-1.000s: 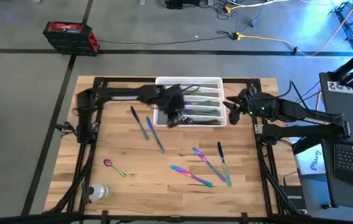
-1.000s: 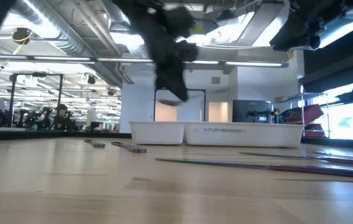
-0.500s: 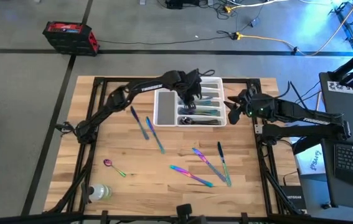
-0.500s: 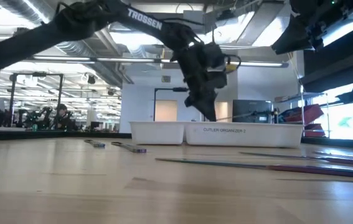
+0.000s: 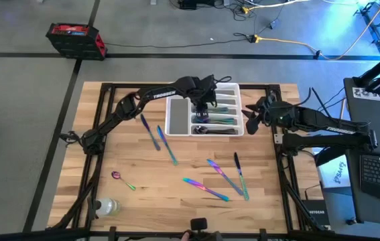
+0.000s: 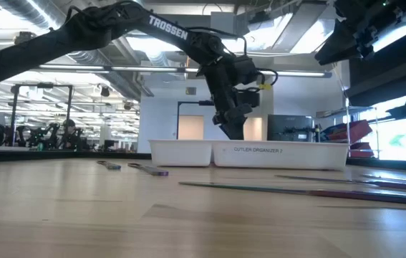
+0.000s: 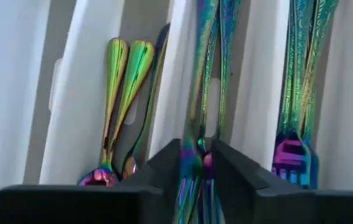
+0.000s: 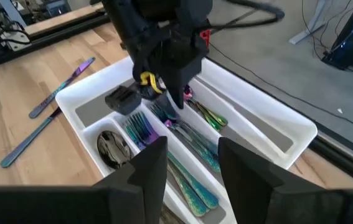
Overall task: Sort silverware
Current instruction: Put the blue spoon into the tray organizer
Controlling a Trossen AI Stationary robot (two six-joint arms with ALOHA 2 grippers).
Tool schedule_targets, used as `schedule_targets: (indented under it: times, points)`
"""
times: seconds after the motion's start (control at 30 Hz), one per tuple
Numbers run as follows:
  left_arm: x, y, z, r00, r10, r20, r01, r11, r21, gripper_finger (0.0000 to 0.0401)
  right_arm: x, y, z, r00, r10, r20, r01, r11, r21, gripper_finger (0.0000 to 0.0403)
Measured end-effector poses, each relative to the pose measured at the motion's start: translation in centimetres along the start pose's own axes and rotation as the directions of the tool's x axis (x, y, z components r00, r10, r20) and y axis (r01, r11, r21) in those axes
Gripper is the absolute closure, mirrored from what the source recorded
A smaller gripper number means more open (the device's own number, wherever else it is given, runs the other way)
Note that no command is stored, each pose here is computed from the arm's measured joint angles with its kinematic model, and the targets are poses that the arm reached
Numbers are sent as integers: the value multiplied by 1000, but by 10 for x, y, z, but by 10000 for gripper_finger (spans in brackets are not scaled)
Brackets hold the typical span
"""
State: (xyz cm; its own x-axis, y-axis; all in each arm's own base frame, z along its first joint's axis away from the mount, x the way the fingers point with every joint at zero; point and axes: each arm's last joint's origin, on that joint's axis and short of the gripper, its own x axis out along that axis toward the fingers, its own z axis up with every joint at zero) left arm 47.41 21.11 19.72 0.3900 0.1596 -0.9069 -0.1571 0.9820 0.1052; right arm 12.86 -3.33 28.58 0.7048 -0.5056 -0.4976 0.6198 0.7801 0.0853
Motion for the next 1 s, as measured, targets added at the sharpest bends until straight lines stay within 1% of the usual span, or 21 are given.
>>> schedule_targets:
  times: [0.03, 0.1, 0.13, 0.17, 0.23, 0.27, 0.33, 0.4, 0.47, 0.53, 0.6, 0.7, 0.77, 0.83, 0.93, 1.0]
  points:
    - [-4, 0, -1, 1000, 8, -10, -8, 1000, -8, 296, 0, 0, 0, 1000, 0, -5, 0, 1000, 3, 276]
    - [-18, -3, -2, 997, 54, -50, -56, 998, -30, 282, 0, 0, -2, 1000, 2, -17, -2, 1000, 15, 276]
    - [-28, -6, -3, 995, 69, -71, -70, 997, -19, 280, 0, 0, -2, 1000, 6, -24, -6, 1000, 20, 276]
    - [-40, -10, -3, 991, 97, -92, -97, 995, 2, 279, 0, 0, -2, 1000, 11, -29, -11, 1000, 24, 276]
    - [-60, -24, -2, 973, 193, -126, -185, 980, 75, 280, 0, 0, -3, 999, 15, -35, -14, 999, 31, 276]
    - [-69, -32, -1, 968, 216, -131, -203, 973, 108, 283, 1, 0, -4, 999, 19, -38, -18, 999, 33, 276]
    - [-87, -47, 2, 973, 206, -102, -193, 973, 124, 290, 2, 0, -6, 999, 19, -49, -17, 999, 34, 276]
    - [-103, -64, 6, 983, 172, -59, -164, 980, 115, 297, 3, 0, -8, 998, 24, -59, -22, 999, 34, 276]
    - [-117, -83, 9, 986, 163, -23, -159, 981, 113, 303, 4, 0, -11, 997, 33, -70, -31, 999, 33, 276]
    - [-123, -105, 9, 986, 164, 2, -163, 979, 122, 307, 6, 0, -13, 995, 47, -82, -45, 998, 32, 276]
    - [-119, -132, 3, 989, 149, 4, -148, 979, 141, 310, 8, 1, -15, 994, 67, -81, -64, 997, 36, 276]
    - [-103, -170, -19, 993, 119, 3, -118, 983, 138, 313, 13, 3, -18, 992, 112, -64, -110, 993, 40, 276]
    - [-98, -190, -42, 994, 108, 35, -111, 989, 97, 315, 17, 6, -20, 985, 165, -54, -164, 986, 35, 276]
    - [-96, -203, -73, 992, 116, 53, -117, 993, 22, 316, 23, 10, -21, 973, 226, -43, -224, 974, 37, 276]
    - [-104, -213, -124, 992, 102, 73, -94, 990, -101, 315, 36, 18, -24, 956, 284, -79, -282, 959, 35, 276]
    - [-120, -218, -154, 995, 74, 66, -66, 992, -112, 315, 46, 27, -24, 945, 312, -94, -313, 950, 5, 276]
